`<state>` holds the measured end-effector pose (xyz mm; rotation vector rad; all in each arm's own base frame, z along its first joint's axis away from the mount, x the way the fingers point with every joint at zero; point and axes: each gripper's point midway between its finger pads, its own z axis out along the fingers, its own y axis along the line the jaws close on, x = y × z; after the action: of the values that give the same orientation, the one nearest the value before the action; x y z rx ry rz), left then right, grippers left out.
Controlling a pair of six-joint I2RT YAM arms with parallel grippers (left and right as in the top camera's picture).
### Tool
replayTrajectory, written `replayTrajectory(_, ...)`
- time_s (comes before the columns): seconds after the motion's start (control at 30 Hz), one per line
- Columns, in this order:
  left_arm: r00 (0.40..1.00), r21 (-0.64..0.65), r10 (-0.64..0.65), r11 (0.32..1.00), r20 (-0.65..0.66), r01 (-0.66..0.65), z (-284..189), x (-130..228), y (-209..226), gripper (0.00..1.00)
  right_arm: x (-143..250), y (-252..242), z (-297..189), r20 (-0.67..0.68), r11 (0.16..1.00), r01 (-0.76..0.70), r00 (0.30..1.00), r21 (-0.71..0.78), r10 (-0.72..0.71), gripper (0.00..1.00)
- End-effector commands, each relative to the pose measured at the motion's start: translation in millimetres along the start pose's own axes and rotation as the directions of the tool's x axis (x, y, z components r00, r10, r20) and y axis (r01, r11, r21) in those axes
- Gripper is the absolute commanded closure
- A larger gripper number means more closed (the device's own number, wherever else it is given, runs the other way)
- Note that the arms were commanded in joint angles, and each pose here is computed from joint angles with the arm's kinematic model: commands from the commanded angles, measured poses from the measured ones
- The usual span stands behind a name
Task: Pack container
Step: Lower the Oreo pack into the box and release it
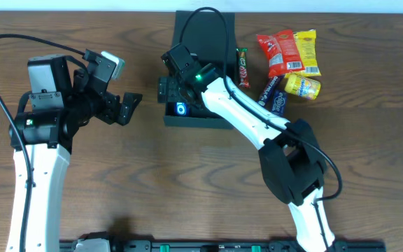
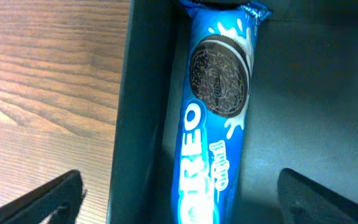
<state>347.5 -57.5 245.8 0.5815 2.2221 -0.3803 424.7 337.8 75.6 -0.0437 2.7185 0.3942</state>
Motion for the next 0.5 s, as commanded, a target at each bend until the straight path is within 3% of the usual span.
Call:
replayTrajectory(0.0, 0.999, -0.005, 0.03, 1.0, 0.027, -0.03, -7.9, -7.7, -0.9, 0.05, -23.7, -0.9, -26.7, 0.061, 0.998, 0.054, 0.997, -0.012, -0.053, 0.28)
replayTrajectory(0.07, 0.999, -0.004, 0.03, 1.0, 0.027, -0.029, -7.9, -7.7, -1.0, 0.05, -21.6, -13.4, -24.3, 0.04, 0.999, 0.041, 0.998, 0.019, -0.042, 0.74)
replayTrajectory(0.1, 0.999, -0.004, 0.027, 1.0, 0.027, -0.026, -7.9, -7.7, -1.0, 0.05, -20.4, -21.5, -20.5, 0.031, 0.999, 0.034, 0.999, 0.041, -0.035, 0.88)
replayTrajectory(0.13, 0.999, -0.003, 0.026, 1.0, 0.027, -0.026, -7.9, -7.7, -1.2, 0.05, -19.3, -27.1, -16.9, 0.026, 0.998, 0.029, 0.999, 0.057, -0.031, 0.95)
replayTrajectory(0.17, 0.999, 0.001, 0.027, 1.0, 0.029, -0.027, -7.9, -7.9, -1.8, 0.05, -17.6, -31.4, -11.9, 0.018, 0.997, 0.026, 0.999, 0.07, -0.028, 0.98)
replayTrajectory(0.47, 0.999, 0.017, 0.026, 0.999, 0.035, -0.027, -7.9, -8.9, -4.6, 0.05, 1.7, -50.7, 33.4, -0.05, 0.992, 0.016, 0.999, 0.128, -0.01, 0.98)
